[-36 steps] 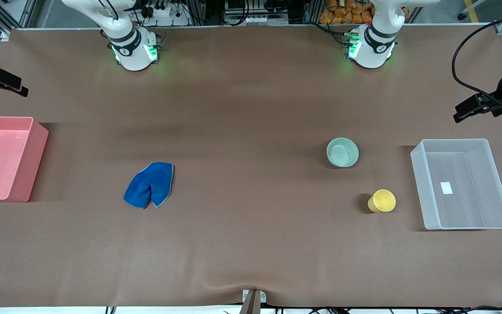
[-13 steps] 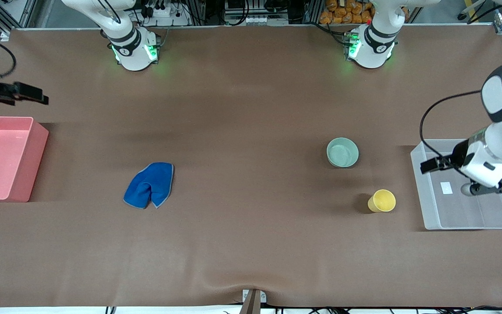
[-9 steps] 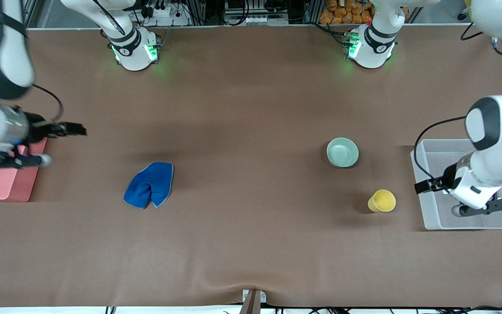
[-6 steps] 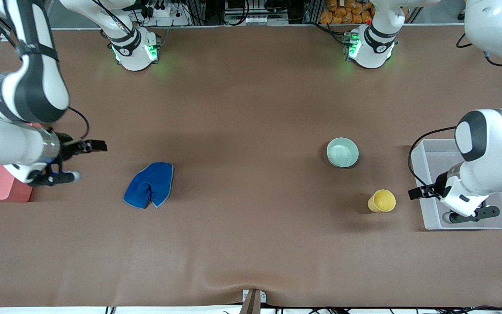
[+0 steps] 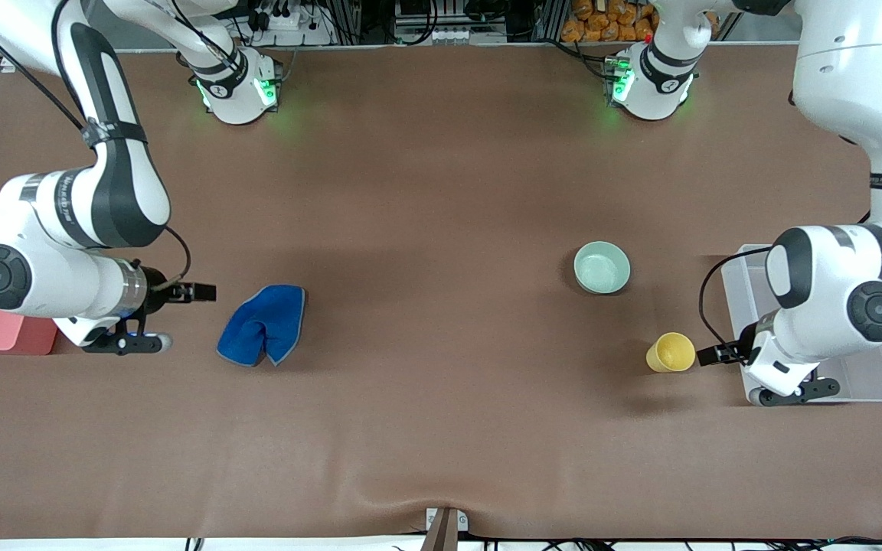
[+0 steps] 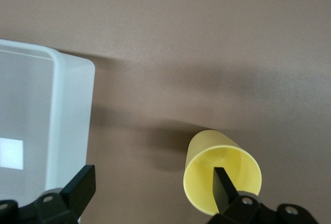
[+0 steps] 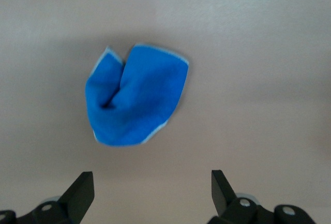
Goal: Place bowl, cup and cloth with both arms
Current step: 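Lower the right gripper onto the blue cloth while the left gripper reaches the cup, then grasp the cloth with the right gripper while the left gripper lifts the cup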
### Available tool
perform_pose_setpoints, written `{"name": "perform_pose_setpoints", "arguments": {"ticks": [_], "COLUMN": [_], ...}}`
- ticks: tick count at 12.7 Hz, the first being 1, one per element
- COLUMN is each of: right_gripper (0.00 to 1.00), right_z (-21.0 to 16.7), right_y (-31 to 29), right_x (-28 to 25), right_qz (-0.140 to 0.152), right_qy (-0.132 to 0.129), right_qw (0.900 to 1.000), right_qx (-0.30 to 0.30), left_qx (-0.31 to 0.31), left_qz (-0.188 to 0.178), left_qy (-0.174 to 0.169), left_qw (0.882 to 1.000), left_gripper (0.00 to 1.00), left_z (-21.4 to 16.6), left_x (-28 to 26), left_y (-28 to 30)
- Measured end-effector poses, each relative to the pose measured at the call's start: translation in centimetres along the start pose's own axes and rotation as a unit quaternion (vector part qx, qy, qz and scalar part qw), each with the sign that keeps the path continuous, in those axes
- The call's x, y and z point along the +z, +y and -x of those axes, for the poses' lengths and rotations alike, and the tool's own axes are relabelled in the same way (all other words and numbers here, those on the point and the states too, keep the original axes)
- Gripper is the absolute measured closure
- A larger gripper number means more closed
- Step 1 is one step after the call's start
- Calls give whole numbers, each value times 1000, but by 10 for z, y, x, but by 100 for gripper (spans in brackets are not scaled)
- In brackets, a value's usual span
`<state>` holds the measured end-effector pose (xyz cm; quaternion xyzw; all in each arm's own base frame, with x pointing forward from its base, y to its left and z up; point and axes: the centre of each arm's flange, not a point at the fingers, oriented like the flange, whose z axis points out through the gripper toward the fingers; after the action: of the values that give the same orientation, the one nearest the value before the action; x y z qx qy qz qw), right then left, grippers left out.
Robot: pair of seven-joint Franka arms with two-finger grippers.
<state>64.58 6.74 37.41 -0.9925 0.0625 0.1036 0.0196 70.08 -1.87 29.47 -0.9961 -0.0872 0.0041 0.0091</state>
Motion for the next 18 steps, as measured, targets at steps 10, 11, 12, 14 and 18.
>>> {"name": "perform_pose_setpoints", "arguments": {"ticks": [10,11,12,14,18], "right_gripper": [0,0,0,0,0], "right_z": [-21,-15,-10,-6,7], "right_y": [-59,-70,-75,-76,-81], "right_x": [87,100,111,121,138], "right_qz": [-7,-6,-4,-2,26], "right_qy": [52,55,54,51,53], "right_qw": [977,976,975,971,972], "right_qx": [206,210,215,233,229], "left_qx": [-15,-17,-20,-20,-19], "left_qz": [1,1,1,1,0], "left_qy": [-15,-19,-23,-29,-32], "left_qw": [1000,1000,1000,999,999], "left_gripper": [9,10,10,31,55], "left_z": [6,7,9,13,15], "left_x": [29,33,37,43,47], "left_y": [11,14,17,22,25]}}
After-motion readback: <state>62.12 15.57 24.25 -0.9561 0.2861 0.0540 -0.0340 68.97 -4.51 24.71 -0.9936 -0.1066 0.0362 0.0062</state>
